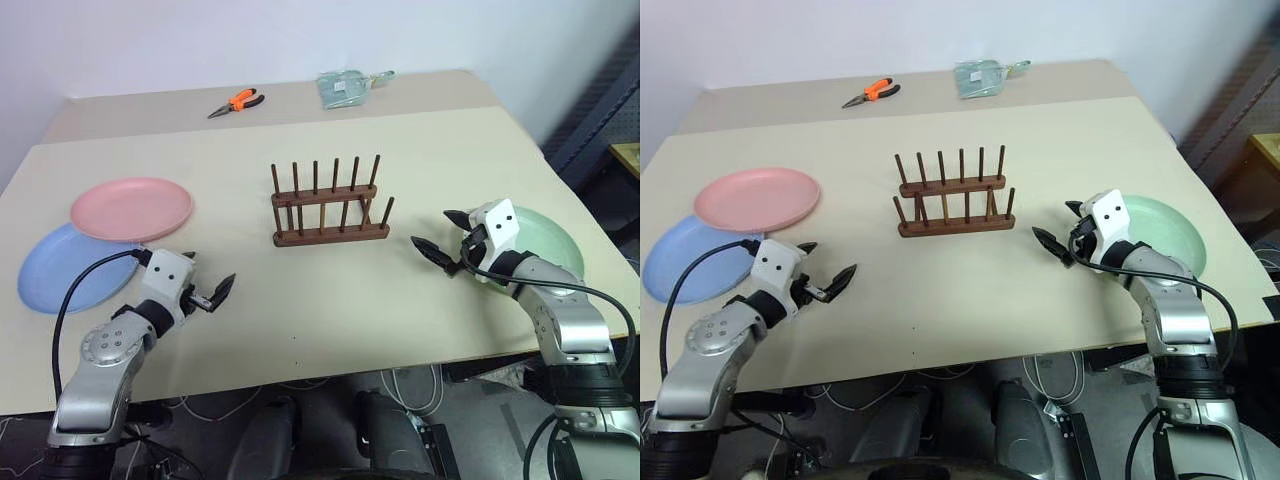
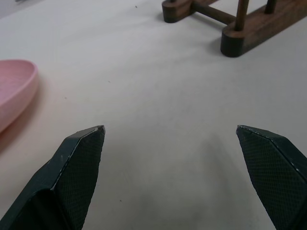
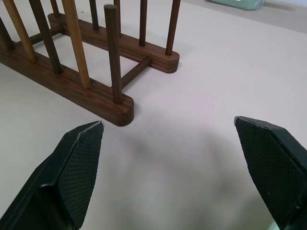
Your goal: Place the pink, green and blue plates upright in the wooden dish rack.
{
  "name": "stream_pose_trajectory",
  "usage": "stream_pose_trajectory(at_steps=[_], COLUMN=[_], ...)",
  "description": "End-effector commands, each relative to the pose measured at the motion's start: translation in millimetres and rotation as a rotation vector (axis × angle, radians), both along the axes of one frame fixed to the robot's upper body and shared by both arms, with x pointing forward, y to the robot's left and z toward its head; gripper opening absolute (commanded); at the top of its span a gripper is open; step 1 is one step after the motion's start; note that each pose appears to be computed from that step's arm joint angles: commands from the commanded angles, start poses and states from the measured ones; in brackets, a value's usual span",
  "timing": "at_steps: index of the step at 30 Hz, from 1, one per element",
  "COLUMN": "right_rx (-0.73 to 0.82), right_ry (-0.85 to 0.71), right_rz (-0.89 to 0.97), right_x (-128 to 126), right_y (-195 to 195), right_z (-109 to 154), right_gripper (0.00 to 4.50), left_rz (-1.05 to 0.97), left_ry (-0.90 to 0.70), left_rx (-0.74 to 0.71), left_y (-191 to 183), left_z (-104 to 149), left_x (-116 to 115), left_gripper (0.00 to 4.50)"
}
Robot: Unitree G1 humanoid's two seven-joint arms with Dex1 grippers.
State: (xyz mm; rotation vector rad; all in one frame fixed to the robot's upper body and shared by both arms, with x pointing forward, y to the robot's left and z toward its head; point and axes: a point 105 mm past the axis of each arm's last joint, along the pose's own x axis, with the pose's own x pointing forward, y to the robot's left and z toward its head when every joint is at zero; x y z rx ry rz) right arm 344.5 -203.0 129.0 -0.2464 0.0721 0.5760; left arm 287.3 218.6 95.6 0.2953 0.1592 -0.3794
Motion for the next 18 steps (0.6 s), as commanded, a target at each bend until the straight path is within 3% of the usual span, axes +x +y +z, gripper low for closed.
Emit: stream_pose_trajectory(at_steps=[1, 10, 14, 18], right_rx=[-0.014, -0.006, 0.005, -0.012], right_ry=[-0.057, -0.057, -0.055, -0.084], right_rz=[0.022, 0.024, 0.028, -0.029], right_x=[4, 5, -1, -9], right_y=[8, 16, 24, 25], right_z=[12, 11, 8, 4], right_gripper=[4.46, 4.46, 4.46, 4.46], left_rz=[-0.031, -0.159, -0.307, -0.395], left_ry=[-0.026, 0.013, 0.050, 0.090], left_rx=[0.005, -0.023, -0.004, 0.039], left_y=[-4, -23, -48, -71], left_z=[5, -1, -6, -14], left_x=[1, 14, 30, 71], left_gripper=[4.50, 4.50, 4.50, 4.50])
